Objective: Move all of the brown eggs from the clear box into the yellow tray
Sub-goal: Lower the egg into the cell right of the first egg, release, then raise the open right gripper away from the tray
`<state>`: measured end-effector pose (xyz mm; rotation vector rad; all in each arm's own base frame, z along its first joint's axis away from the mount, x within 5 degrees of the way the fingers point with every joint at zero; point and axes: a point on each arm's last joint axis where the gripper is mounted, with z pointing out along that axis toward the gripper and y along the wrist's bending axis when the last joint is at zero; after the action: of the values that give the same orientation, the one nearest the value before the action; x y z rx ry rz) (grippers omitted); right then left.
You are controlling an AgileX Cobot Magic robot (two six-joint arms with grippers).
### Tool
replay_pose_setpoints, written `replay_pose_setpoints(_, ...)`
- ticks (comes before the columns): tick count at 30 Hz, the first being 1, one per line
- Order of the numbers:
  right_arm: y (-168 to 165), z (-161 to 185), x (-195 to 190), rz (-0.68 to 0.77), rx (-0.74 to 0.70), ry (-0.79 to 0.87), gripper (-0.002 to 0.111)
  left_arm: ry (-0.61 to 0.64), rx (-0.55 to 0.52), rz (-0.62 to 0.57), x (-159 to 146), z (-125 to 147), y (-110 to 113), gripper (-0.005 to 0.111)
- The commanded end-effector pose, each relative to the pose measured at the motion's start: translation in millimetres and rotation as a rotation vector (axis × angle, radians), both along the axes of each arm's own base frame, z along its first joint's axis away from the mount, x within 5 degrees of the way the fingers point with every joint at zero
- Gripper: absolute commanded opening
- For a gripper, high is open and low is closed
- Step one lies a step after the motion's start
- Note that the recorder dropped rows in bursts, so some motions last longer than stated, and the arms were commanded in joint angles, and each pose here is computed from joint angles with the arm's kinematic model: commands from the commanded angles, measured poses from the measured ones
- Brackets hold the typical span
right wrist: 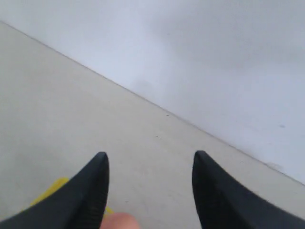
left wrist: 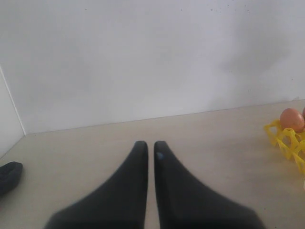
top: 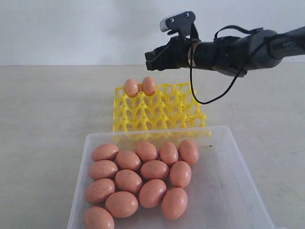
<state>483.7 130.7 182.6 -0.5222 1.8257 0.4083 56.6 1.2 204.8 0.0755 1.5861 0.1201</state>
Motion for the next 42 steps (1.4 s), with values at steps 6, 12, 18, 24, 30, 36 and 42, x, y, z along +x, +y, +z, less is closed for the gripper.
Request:
replay_pose_setpoints(6,-35,102,-31,-0.350,0.083,0.050,0.040,-0.003,0.000,-0.006,0,-1,0,0.004)
replay_pose_setpoints(12,-57,141,-77,-0.425,-0.100,-0.060,0.001,-0.001,0.000,-0.007,0,-1,0,0.004)
replay_pose_setpoints(18,-118,157,-132,-0.898,-0.550,-0.046,0.000,-0.001,0.000,-0.007,0,-1,0,0.004)
replay_pose_setpoints(24,-181,134,-183,-1.221,-0.959,0.460,0.000,-0.003,0.000,-0.006,0,-1,0,0.004)
replay_pose_setpoints(30,-173,86,-205,-0.496,-0.467,1.084,0.000,-0.003,0.000,-0.006,0,-1,0,0.004)
replay_pose_setpoints(36,-120,97,-199,-0.010,-0.064,0.983,0.000,-0.003,0.000,-0.006,0,-1,0,0.004)
replay_pose_setpoints(42,-70,88,-195,0.139,-0.133,0.935,0.000,0.001,0.000,-0.007,0,-1,0,0.004)
